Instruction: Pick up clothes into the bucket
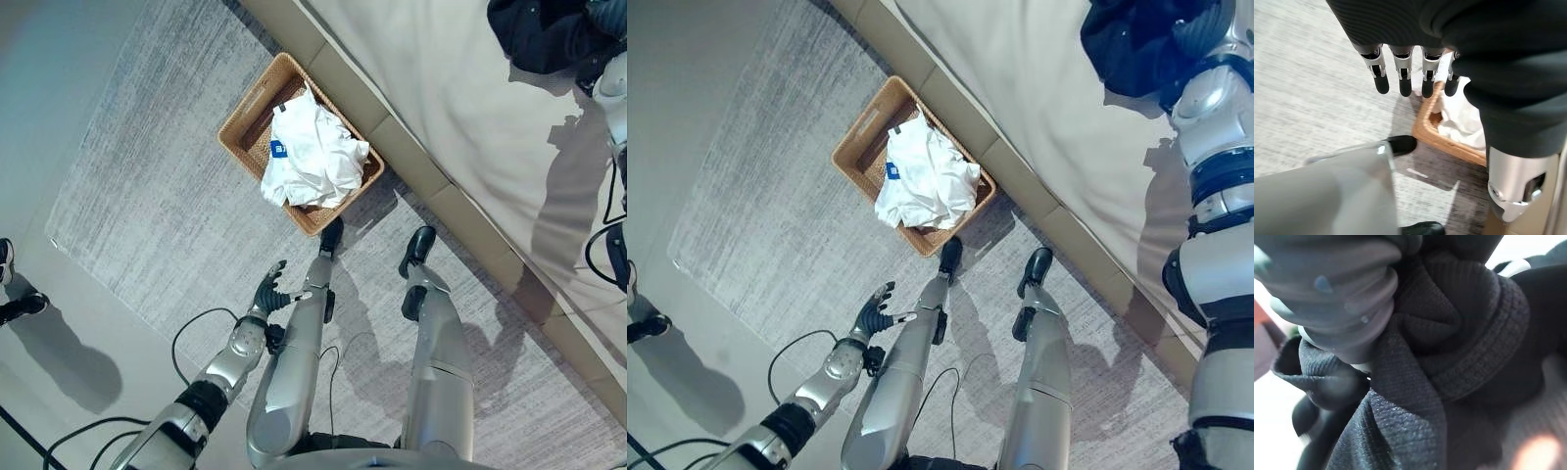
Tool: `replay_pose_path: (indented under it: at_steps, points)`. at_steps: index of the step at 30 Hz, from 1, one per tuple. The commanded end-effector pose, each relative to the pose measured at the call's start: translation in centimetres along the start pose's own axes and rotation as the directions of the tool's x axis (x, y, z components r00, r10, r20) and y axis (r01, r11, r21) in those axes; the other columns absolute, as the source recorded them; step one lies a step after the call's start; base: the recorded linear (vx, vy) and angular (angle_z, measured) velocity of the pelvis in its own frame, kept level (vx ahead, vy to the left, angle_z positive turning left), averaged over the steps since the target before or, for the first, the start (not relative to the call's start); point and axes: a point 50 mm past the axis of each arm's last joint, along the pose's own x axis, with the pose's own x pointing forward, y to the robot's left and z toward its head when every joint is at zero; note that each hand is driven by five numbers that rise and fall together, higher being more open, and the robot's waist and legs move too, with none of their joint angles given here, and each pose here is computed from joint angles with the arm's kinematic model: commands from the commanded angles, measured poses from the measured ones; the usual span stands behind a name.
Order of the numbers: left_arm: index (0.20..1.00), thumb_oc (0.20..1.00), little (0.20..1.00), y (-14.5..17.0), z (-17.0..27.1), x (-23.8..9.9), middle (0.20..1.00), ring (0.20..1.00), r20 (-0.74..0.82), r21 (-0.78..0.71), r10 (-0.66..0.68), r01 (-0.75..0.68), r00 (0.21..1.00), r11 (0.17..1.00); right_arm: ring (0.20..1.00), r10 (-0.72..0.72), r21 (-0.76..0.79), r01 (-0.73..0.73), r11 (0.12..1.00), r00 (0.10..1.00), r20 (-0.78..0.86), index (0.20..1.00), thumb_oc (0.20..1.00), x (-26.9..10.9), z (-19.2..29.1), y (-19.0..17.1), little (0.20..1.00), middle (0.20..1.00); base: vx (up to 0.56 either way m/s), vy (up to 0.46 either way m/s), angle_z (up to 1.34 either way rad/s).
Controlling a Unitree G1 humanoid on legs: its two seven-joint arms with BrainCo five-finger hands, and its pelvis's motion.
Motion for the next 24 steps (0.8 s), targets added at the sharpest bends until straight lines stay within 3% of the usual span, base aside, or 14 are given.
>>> replay_pose_path:
  at_steps: [1,5,8,14,15,17,23,24]
  points:
    - [1.0,1.0,1.0,1.9,-0.9,-0.9,1.0,1.0,0.002,-0.005,0.056,-0.056,0.998,0.998,0.2,-0.175,0.069,0.166,0.984,0.973,0.149,0.2,0.2,1.0,3.3,-4.5,0.2,0.2,-0.03,0.053,-0.2]
    - [1.0,1.0,1.0,3.4,-0.5,-1.1,1.0,1.0,0.034,0.01,0.085,-0.086,0.996,0.996,0.2,-0.224,0.13,0.198,0.972,0.946,0.234,0.2,0.2,0.8,5.4,-5.3,0.2,0.2,-0.01,0.039,-0.37]
    - [1.0,1.0,1.0,5.3,2.8,-1.1,1.0,1.0,0.185,0.009,0.114,-0.118,0.976,0.993,0.2,-0.263,0.244,0.198,0.949,0.925,0.274,0.2,0.2,-0.1,6.1,-5.4,0.2,0.2,0.03,0.028,-0.27]
    - [1.0,1.0,1.0,6.7,6.6,-1.4,1.0,1.0,0.345,0.022,0.113,-0.128,0.932,0.991,0.2,-0.193,0.298,0.109,0.948,0.944,0.269,0.2,0.2,-1.8,4.5,-2.7,0.2,0.2,0.08,-0.007,-0.13]
    - [1.0,1.0,1.0,7.2,10.0,-1.7,1.0,1.0,0.472,-0.001,0.124,-0.14,0.873,0.99,0.2,-0.172,0.314,0.081,0.946,0.947,0.273,0.2,0.2,-2.7,3.9,-1.8,0.2,0.2,0.08,-0.015,0.08]
    - [1.0,1.0,1.0,7.0,12.7,-1.8,1.0,1.0,0.555,-0.049,0.108,-0.097,0.825,0.994,0.2,-0.122,0.3,0.032,0.953,0.95,0.288,0.2,0.2,-3.4,3.5,-0.9,0.2,0.2,0.1,-0.022,0.04]
    - [1.0,1.0,1.0,6.4,17.0,-1.7,1.0,1.0,0.661,-0.082,0.05,0.006,0.749,0.997,0.2,0.005,0.342,-0.113,0.933,0.953,0.302,0.2,0.2,-5.3,2.9,1.9,0.2,0.2,0.08,-0.004,-0.03]
    - [1.0,1.0,1.0,6.3,19.5,-1.8,1.0,1.0,0.723,-0.06,0.015,0.042,0.69,0.997,0.2,0.059,0.355,-0.178,0.918,0.945,0.321,0.2,0.2,-5.9,3.0,2.8,0.2,0.2,0.03,-0.001,-0.23]
